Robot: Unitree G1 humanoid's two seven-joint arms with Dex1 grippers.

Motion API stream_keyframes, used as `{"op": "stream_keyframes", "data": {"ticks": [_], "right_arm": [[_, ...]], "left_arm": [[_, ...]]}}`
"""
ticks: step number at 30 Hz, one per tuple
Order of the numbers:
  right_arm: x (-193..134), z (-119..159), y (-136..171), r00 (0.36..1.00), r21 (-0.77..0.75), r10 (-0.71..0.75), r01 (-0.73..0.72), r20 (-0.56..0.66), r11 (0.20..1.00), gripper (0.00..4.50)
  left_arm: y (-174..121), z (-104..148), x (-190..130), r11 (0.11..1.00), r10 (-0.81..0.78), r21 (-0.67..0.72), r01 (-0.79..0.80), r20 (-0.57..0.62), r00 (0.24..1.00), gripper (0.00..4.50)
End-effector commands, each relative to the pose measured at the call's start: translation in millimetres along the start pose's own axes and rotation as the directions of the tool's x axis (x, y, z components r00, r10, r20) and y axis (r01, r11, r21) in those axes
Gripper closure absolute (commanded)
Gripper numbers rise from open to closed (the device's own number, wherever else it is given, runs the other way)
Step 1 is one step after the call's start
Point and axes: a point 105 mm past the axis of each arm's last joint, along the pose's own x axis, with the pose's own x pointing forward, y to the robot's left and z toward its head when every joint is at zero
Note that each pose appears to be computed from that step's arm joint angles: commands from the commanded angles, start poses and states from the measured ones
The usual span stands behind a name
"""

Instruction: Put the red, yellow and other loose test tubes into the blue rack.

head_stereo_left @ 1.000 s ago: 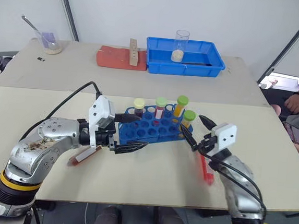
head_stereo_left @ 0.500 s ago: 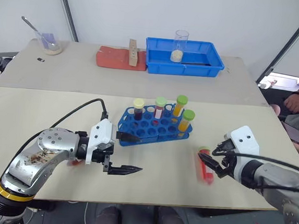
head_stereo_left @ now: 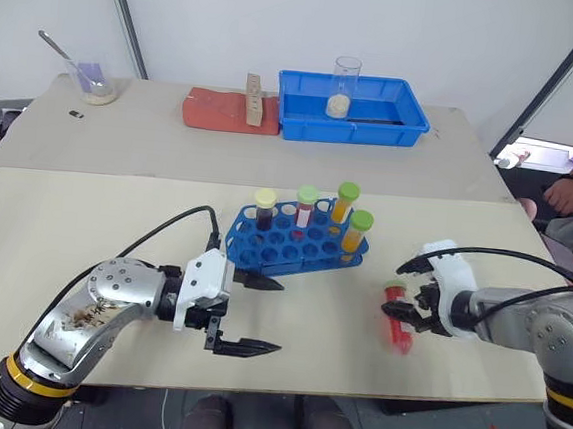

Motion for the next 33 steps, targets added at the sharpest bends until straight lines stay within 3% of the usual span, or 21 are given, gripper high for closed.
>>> {"op": "stream_keyframes", "data": {"ticks": [1, 9, 10, 17, 21, 26, 33], "right_arm": [[-0.4, 2.8, -2.0, 0.999, 0.009, 0.01, -0.01, -0.037, 1.0, 0.7], [0.9, 3.2, -0.3, 0.996, 0.011, 0.029, -0.028, -0.088, 1.0, 3.34], [-0.3, 3.1, 0.3, 0.995, 0.01, 0.035, -0.035, -0.089, 0.999, 3.48], [-30.3, 15.9, 31.5, 0.977, -0.104, 0.212, -0.211, -0.001, 0.972, 3.49], [-40.6, 38.0, 65.9, 0.912, -0.191, 0.339, -0.299, 0.23, 0.935, 3.49], [-48.5, 76.2, 92.8, 0.678, -0.164, 0.376, -0.357, 0.631, 0.92, 3.49], [-48.2, 99.5, 109.9, 0.444, -0.224, 0.304, -0.225, 0.843, 0.948, 3.49]], "left_arm": [[-4.0, 7.7, 1.9, 0.999, 0.005, 0.048, -0.006, 0.019, 1.0, 0.0], [-6.0, 3.1, 1.6, 0.999, 0.028, 0.036, -0.029, 0.015, 0.999, 0.0], [-5.7, 2.2, 0.8, 0.999, 0.029, 0.035, -0.03, 0.013, 0.999, 0.0], [6.0, -2.5, -13.3, 0.996, 0.085, 0.014, -0.085, 0.008, 0.996, 0.0], [22.8, -0.8, -28.1, 0.985, 0.172, -0.028, -0.171, 0.043, 0.984, 0.0], [37.4, -0.2, -44.0, 0.969, 0.246, -0.029, -0.245, 0.052, 0.968, 0.0], [50.2, 12.0, -51.5, 0.961, 0.276, 0.001, -0.278, 0.087, 0.957, 0.0]]}}
